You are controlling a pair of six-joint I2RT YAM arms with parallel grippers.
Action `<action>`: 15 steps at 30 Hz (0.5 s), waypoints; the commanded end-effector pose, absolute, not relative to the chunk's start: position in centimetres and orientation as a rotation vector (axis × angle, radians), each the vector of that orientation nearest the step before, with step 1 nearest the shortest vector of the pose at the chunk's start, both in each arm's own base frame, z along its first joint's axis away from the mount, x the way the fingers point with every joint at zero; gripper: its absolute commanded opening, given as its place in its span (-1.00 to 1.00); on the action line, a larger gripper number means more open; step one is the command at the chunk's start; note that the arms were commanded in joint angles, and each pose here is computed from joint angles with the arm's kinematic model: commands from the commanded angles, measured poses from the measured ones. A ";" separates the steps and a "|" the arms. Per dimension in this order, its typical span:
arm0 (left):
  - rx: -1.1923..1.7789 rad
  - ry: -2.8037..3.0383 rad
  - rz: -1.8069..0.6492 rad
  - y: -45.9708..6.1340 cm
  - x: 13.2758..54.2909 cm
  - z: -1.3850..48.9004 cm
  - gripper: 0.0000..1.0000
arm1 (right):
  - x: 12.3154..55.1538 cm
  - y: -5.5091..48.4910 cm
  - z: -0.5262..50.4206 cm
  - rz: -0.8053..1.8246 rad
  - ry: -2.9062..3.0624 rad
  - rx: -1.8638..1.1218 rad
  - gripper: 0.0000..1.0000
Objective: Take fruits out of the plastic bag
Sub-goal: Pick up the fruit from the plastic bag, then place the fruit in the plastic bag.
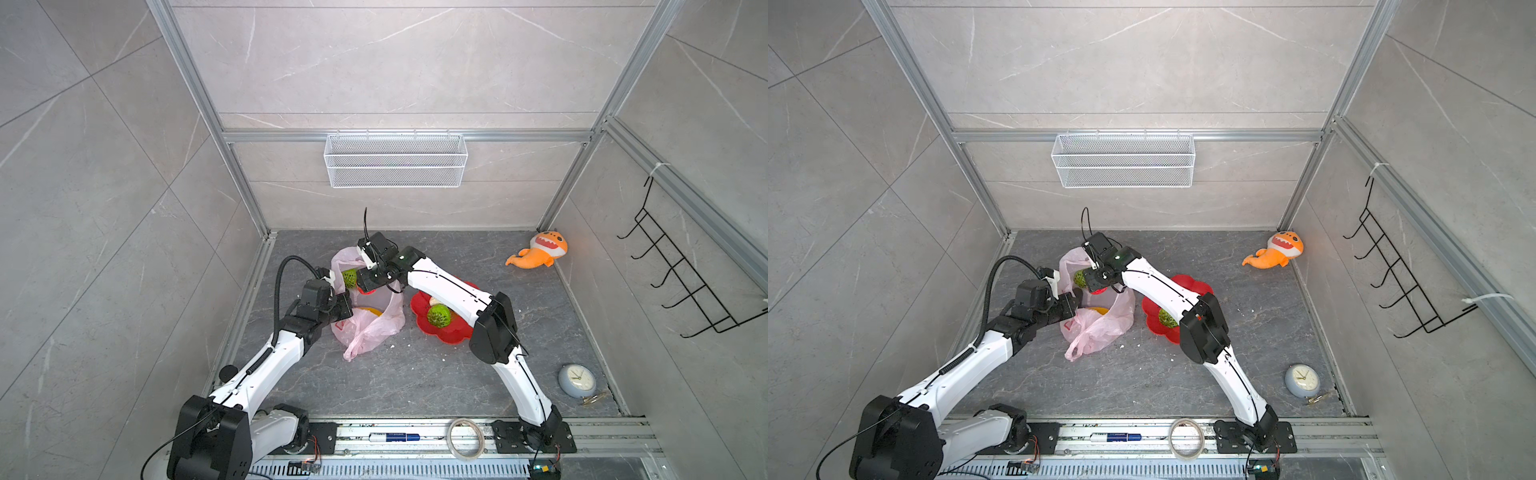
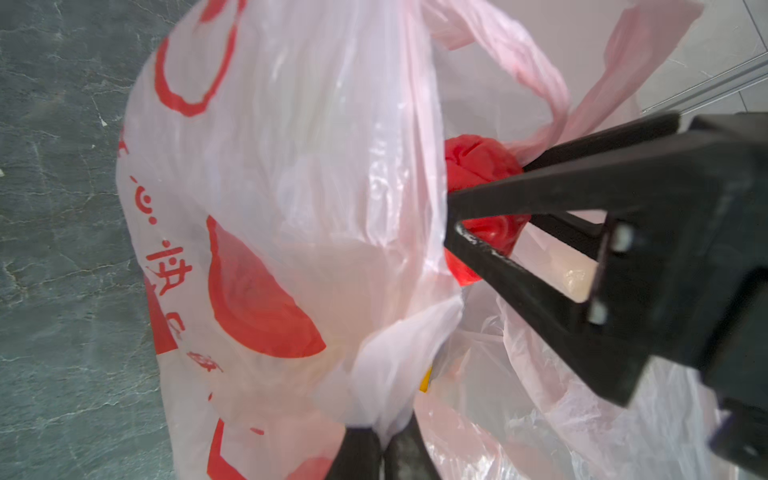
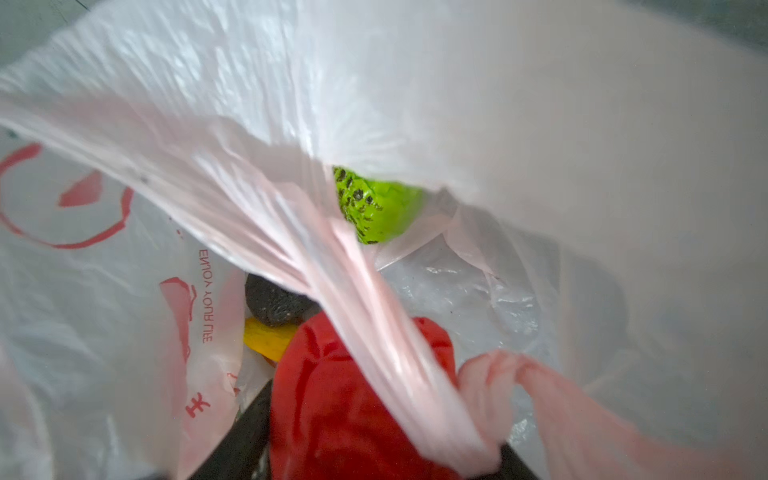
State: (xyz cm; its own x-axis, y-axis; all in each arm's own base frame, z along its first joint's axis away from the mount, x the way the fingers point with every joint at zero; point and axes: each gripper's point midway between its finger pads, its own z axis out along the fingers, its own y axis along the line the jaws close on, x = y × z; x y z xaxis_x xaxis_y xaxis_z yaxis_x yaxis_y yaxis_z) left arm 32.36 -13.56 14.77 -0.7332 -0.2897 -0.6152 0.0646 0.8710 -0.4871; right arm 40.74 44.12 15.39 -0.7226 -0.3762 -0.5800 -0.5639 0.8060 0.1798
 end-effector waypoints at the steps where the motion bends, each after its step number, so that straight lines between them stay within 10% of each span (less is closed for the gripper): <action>1: -0.141 2.242 -0.674 -14.1 33.1 17.0 -1.00 | 40.0 44.3 17.2 0.521 2.428 -0.724 -0.16; 15: -0.143 2.231 -0.670 -14.0 33.1 17.4 -1.00 | 38.2 43.8 21.0 0.617 2.404 -0.752 -0.14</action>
